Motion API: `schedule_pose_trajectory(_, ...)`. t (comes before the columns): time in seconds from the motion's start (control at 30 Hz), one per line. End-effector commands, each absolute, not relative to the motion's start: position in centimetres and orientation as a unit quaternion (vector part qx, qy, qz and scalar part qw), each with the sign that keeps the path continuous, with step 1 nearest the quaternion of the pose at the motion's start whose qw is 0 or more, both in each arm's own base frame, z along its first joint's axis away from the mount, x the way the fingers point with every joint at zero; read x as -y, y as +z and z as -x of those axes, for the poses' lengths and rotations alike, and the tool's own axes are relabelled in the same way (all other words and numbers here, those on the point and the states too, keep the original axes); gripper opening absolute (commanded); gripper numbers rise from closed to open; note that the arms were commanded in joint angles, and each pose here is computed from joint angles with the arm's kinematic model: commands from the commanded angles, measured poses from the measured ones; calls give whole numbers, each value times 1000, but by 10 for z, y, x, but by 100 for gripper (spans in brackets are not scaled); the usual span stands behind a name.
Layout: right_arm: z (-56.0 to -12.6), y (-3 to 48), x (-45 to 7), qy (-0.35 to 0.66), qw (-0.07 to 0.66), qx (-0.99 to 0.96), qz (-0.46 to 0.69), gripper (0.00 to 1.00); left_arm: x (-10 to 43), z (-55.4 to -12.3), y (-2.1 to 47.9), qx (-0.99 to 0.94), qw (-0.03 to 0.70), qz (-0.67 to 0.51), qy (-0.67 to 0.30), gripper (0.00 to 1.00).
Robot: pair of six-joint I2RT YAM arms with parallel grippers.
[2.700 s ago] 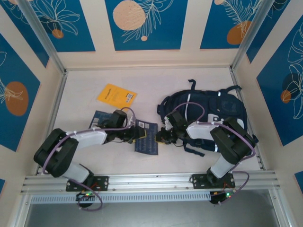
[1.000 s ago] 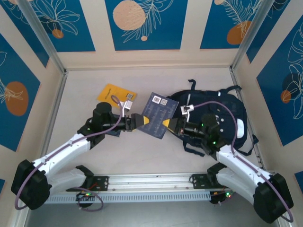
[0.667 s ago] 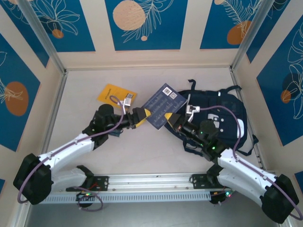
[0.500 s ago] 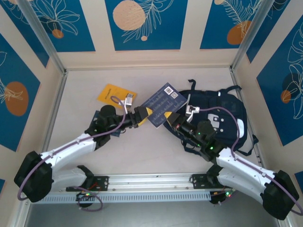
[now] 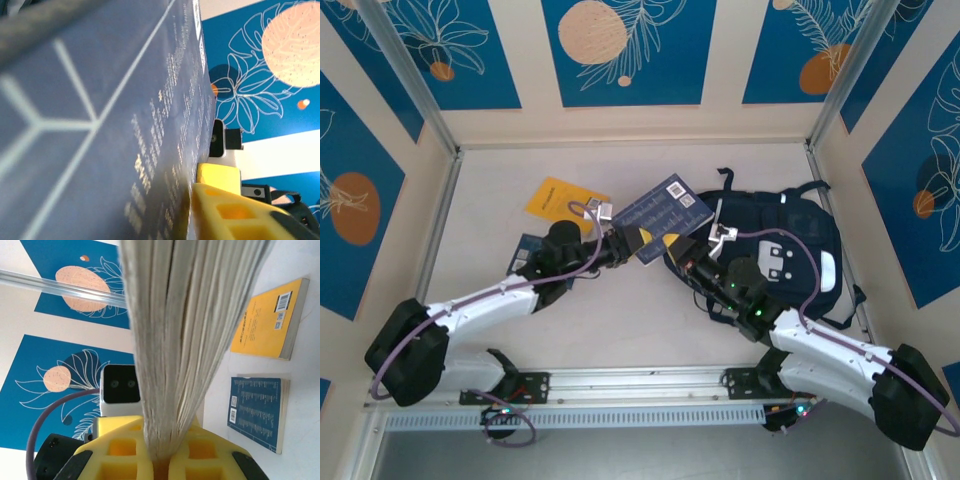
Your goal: Pack the student bag
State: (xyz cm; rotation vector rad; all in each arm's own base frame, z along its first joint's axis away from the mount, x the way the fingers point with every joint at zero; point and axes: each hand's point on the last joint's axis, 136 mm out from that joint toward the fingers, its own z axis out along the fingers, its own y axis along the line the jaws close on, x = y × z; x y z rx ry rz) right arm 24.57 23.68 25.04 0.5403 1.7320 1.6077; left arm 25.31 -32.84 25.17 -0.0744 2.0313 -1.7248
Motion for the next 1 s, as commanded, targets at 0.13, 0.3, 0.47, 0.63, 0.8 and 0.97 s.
schedule_pose_trajectory(0.13,-248,250,-227,610,375,-660,-227,0,327,-254,285,-719,282,5,-636,3)
schedule_pose_trajectory(0.3,-247,228,-212,547,386,-704,-235,33,319,-250,283,-740,284,-4,-609,0)
schedule_pose_trajectory(0.47,-235,198,-171,414,389,-786,-244,52,274,-251,272,-806,321,-6,-498,0)
schedule_pose_trajectory(0.63,-233,186,-137,318,369,-838,-247,52,231,-255,274,-840,344,-18,-418,0)
schedule_pose_trajectory(0.8,-247,186,-107,199,334,-884,-261,58,207,-262,274,-858,363,-39,-361,0)
schedule_pose_trajectory(0.97,-278,178,-108,80,255,-942,-205,67,203,-266,268,-864,364,-59,-342,0)
